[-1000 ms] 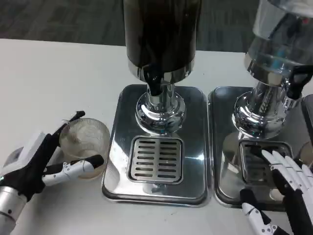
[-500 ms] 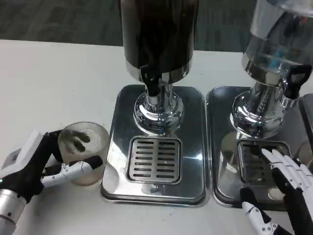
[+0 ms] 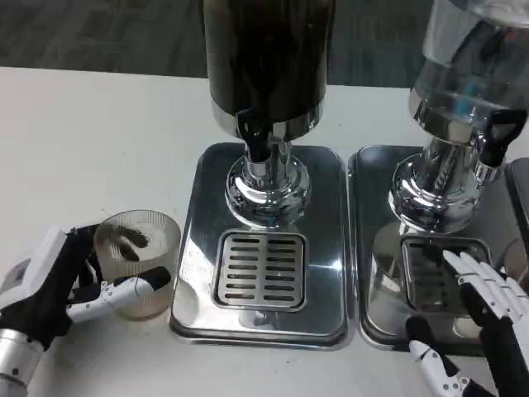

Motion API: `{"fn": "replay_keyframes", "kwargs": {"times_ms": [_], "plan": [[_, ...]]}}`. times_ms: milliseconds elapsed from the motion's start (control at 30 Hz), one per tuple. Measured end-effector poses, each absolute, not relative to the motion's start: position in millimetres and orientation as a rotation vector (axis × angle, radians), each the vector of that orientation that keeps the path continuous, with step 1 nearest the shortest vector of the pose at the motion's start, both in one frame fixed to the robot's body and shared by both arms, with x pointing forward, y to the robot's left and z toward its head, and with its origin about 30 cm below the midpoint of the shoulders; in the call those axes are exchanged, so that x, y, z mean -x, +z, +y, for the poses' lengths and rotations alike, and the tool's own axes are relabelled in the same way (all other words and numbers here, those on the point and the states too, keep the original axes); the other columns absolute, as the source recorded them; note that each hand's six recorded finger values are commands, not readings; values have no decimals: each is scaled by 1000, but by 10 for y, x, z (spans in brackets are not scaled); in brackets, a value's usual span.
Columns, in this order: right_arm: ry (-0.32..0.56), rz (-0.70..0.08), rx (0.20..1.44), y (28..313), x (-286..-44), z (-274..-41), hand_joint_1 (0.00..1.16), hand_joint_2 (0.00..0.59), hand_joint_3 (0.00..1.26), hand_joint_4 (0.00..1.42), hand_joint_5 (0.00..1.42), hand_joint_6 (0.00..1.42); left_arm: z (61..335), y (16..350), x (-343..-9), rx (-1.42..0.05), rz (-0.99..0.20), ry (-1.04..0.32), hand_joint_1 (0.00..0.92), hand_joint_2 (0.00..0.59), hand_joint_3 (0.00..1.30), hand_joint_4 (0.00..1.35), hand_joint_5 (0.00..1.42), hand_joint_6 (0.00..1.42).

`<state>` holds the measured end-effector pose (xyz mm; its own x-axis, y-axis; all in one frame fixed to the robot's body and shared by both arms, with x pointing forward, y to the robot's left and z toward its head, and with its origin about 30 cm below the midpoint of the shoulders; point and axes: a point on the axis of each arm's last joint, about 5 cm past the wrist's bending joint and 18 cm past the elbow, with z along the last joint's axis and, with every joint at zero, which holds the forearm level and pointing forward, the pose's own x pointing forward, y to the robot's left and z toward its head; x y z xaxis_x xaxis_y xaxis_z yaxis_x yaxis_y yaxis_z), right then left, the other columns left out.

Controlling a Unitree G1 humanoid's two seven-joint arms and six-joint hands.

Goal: Grasp the cup under the faucet to collect the drink, then remove the cup.

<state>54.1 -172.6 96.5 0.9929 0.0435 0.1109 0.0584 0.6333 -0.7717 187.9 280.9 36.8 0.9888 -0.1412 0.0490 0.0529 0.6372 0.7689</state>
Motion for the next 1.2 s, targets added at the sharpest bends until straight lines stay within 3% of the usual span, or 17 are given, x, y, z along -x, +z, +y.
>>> {"fn": "replay_keyframes", "kwargs": {"times_ms": [267,667,1200], "plan": [[-5,-126,880,965,-541,-1718,309,396,169,125,116,78,2824,339,-1819,-868,-120,-62,399,119,710,771,1003,1187],[-3,-132,867,965,-540,-1702,313,398,169,129,121,79,2821,428,-1857,-813,-242,-9,409,113,724,789,1016,1215],[-46,-135,846,992,-460,-1638,313,398,169,129,121,79,2426,494,-2211,-824,-307,-250,408,109,719,775,1004,1223]]}}
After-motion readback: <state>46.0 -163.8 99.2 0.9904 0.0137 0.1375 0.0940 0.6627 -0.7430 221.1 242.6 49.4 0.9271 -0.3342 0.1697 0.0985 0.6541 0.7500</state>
